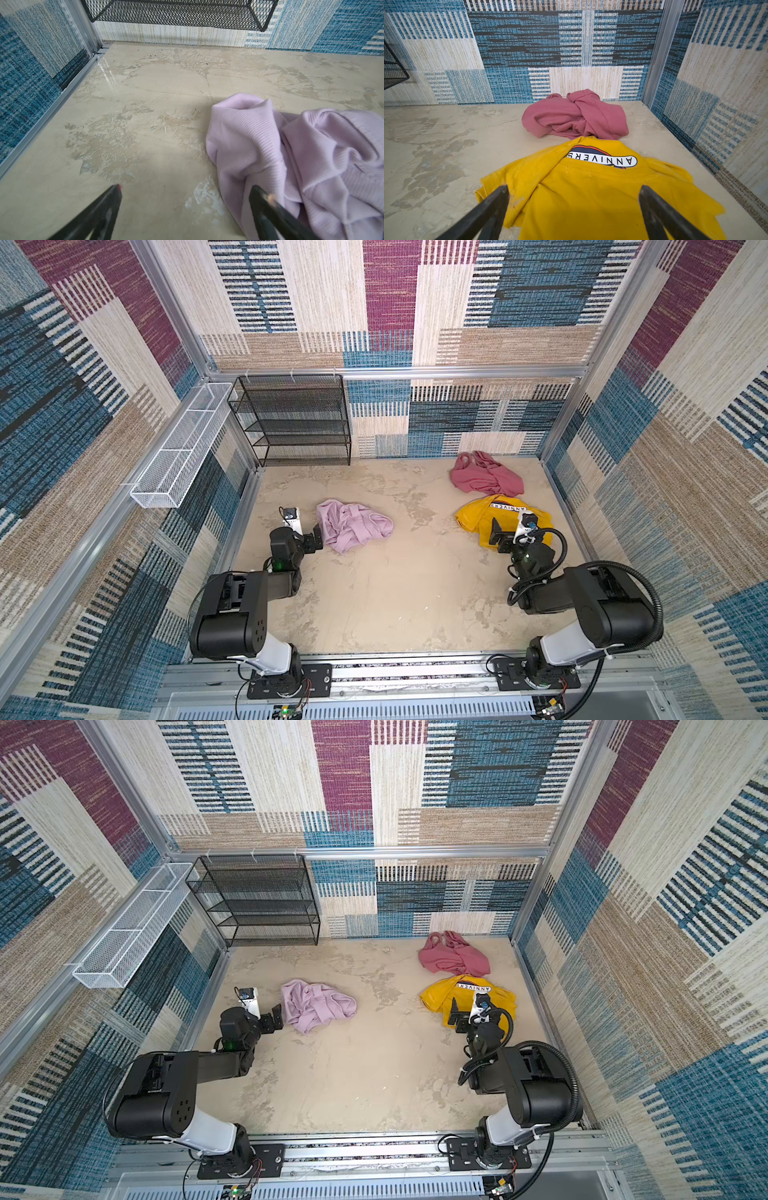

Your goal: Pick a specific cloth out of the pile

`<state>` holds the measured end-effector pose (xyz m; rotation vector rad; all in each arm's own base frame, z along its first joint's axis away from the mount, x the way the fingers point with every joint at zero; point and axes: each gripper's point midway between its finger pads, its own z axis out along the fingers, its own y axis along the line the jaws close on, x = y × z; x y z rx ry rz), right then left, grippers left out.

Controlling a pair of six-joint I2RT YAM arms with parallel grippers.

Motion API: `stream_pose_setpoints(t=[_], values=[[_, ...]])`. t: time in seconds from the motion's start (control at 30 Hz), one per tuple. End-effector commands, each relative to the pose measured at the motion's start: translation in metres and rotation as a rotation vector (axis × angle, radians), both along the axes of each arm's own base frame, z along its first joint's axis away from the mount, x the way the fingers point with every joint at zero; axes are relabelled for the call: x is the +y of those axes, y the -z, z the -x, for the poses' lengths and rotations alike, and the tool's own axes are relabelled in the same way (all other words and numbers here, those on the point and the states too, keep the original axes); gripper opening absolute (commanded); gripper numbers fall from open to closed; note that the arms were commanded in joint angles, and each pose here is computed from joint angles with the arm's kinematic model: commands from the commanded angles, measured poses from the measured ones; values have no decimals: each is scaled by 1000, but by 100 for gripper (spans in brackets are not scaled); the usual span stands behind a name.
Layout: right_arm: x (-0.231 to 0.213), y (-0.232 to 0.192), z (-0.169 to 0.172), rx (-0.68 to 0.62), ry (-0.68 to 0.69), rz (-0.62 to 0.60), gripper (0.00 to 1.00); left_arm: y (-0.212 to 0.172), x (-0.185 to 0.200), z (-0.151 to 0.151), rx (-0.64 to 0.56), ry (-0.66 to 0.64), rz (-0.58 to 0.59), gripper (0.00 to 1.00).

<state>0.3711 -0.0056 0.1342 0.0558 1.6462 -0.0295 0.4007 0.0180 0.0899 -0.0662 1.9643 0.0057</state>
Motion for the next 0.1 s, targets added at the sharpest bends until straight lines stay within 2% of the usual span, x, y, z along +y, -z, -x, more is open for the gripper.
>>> stream_pose_setpoints(t=[0.0,0.07], values=[[2,-11,-1,-44,-12,6,100,-3,-2,-2,-11,19,-13,99],[2,-11,-1,-44,-11,6,100,-3,-3,-2,-12,22,-12,99]])
